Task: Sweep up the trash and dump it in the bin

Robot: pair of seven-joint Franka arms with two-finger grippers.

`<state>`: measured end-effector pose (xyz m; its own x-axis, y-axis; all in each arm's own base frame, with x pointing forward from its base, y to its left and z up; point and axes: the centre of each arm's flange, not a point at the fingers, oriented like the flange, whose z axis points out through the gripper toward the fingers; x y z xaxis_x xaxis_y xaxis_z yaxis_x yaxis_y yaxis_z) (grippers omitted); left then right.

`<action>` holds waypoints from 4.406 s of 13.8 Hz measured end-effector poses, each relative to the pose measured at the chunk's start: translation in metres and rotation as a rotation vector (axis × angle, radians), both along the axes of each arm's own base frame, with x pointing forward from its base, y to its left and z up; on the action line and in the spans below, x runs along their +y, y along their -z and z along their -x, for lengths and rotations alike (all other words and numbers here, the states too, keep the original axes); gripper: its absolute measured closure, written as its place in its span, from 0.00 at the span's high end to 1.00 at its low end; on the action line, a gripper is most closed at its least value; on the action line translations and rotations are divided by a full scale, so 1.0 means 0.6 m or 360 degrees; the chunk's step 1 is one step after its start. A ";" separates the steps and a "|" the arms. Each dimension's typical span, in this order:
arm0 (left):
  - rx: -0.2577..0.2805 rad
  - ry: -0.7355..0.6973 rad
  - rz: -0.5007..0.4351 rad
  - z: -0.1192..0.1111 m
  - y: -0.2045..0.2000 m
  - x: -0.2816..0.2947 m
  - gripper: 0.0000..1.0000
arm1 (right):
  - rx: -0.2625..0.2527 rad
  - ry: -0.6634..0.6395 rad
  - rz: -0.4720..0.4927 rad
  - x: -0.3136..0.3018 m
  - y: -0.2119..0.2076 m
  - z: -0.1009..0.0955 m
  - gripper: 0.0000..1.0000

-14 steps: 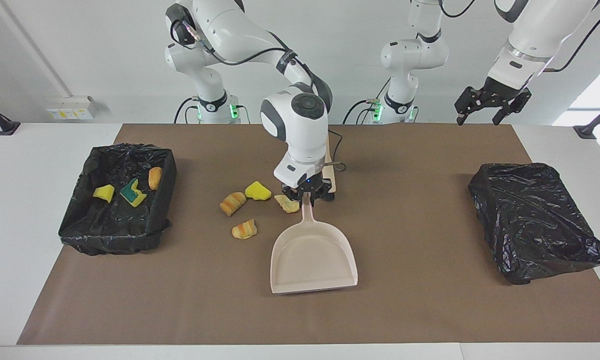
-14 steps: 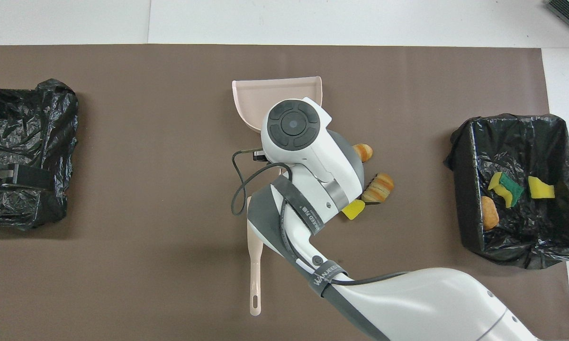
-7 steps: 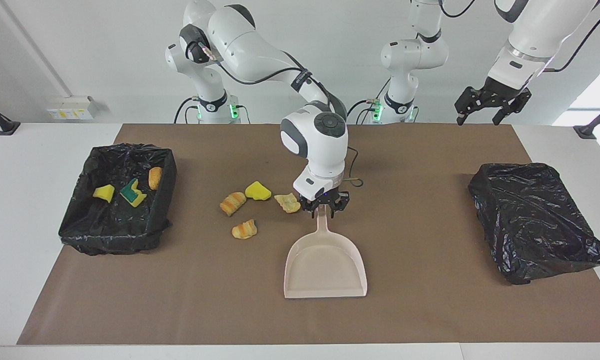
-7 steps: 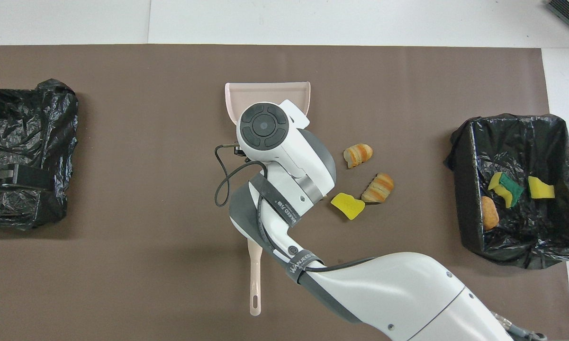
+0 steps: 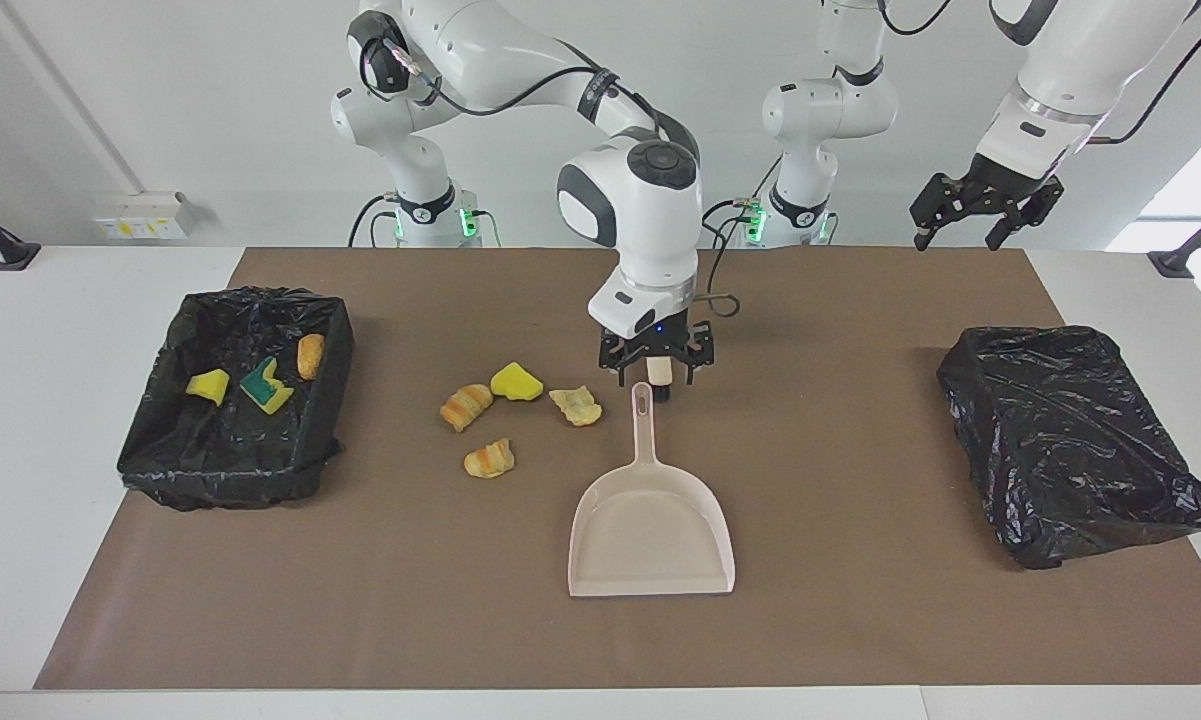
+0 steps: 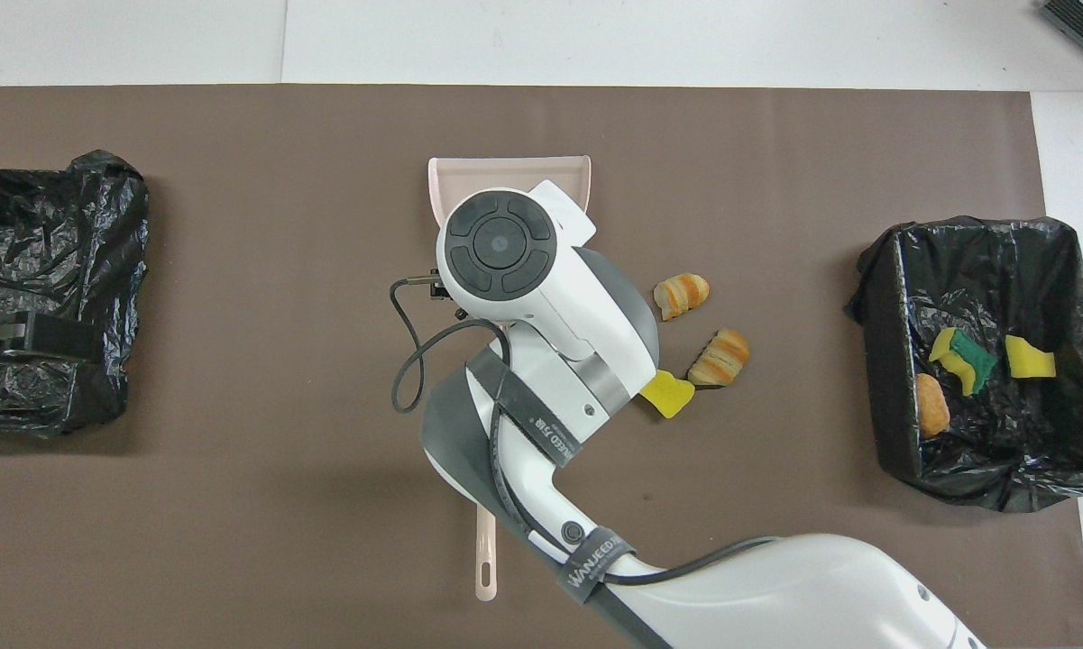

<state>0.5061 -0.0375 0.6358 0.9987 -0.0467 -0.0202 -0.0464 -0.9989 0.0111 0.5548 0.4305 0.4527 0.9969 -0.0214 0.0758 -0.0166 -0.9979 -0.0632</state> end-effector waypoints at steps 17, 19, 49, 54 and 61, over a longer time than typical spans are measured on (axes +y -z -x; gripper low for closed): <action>-0.0161 -0.0058 0.0060 -0.088 0.071 -0.165 1.00 | 0.0042 0.0033 0.0083 0.021 0.183 0.370 0.72; -0.0162 -0.0055 0.0097 -0.124 0.097 -0.233 1.00 | 0.0047 0.0029 0.0091 0.020 0.188 0.373 0.64; 0.0102 -0.0092 0.0096 -0.132 0.474 -0.601 0.42 | 0.0223 -0.0060 0.0307 -0.283 0.037 0.270 0.26; 0.0130 -0.0026 0.0062 -0.152 0.462 -0.554 0.33 | 0.0241 -0.0218 0.0271 -0.472 0.061 0.206 0.26; 0.0241 0.0719 0.0001 -0.180 0.325 -0.356 0.33 | 0.0211 -0.0311 0.0202 -0.614 0.140 0.203 0.26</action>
<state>0.6139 -0.2514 0.4406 0.8642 -0.4757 -0.1640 -0.4740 -0.8790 0.0520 0.4332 0.0621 0.3685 0.9825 0.1740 -0.0657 0.1776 -0.9827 0.0523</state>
